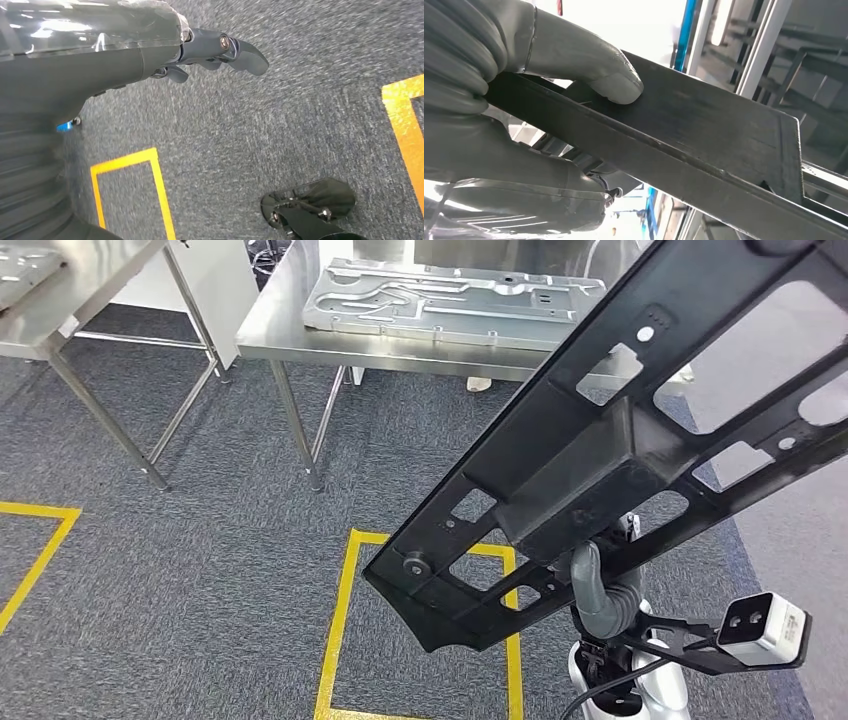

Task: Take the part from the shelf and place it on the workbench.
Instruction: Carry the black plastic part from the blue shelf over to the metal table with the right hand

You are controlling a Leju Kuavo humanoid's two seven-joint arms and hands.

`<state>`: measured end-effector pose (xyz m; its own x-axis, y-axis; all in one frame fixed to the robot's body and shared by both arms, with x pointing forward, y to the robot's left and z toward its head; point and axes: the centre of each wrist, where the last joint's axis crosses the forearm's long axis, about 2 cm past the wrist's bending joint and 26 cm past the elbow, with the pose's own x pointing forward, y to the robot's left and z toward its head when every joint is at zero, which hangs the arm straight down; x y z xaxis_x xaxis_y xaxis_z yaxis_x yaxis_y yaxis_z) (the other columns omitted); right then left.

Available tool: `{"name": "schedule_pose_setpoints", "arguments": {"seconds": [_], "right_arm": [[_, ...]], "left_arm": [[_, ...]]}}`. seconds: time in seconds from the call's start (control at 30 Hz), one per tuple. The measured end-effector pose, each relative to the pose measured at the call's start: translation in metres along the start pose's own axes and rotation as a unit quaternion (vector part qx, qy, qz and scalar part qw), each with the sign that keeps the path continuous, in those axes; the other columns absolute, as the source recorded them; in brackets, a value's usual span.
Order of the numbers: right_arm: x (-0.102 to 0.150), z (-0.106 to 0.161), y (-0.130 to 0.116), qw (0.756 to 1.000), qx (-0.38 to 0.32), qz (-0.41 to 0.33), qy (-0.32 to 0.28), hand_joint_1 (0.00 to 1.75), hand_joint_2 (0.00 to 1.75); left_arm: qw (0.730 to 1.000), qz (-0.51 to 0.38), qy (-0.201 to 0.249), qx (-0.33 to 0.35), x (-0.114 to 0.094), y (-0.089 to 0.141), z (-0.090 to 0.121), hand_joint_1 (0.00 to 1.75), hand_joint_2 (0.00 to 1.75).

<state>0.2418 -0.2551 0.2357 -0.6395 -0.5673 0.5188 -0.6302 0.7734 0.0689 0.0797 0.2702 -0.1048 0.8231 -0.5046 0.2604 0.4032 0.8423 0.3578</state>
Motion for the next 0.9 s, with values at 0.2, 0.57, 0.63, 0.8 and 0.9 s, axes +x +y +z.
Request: {"name": "schedule_pose_setpoints", "arguments": {"seconds": [0.2, 0.57, 0.63, 0.8, 0.9], "right_arm": [[0.000, -0.003, -0.001, 1.000, 0.005, 0.000, -0.004, 1.75, 1.75], [-0.003, -0.007, -0.003, 1.000, 0.012, -0.020, -0.002, 1.75, 1.75], [-0.003, -0.009, -0.004, 1.000, 0.013, -0.019, -0.004, 1.75, 1.75], [-0.003, -0.012, -0.005, 1.000, 0.017, -0.018, -0.006, 1.75, 1.75], [-0.003, -0.013, -0.006, 1.000, 0.018, -0.018, -0.006, 1.75, 1.75]], "left_arm": [[1.000, 0.002, -0.005, 0.000, 0.003, -0.001, 0.000, 0.00, 1.75], [1.000, 0.008, -0.001, 0.000, 0.003, 0.000, 0.000, 0.00, 1.75], [1.000, 0.009, -0.002, 0.001, 0.004, 0.000, 0.000, 0.00, 1.75], [1.000, 0.010, -0.002, 0.000, 0.005, -0.001, 0.000, 0.00, 1.75], [1.000, 0.010, -0.003, 0.000, 0.005, -0.002, 0.000, 0.00, 1.75]]}}
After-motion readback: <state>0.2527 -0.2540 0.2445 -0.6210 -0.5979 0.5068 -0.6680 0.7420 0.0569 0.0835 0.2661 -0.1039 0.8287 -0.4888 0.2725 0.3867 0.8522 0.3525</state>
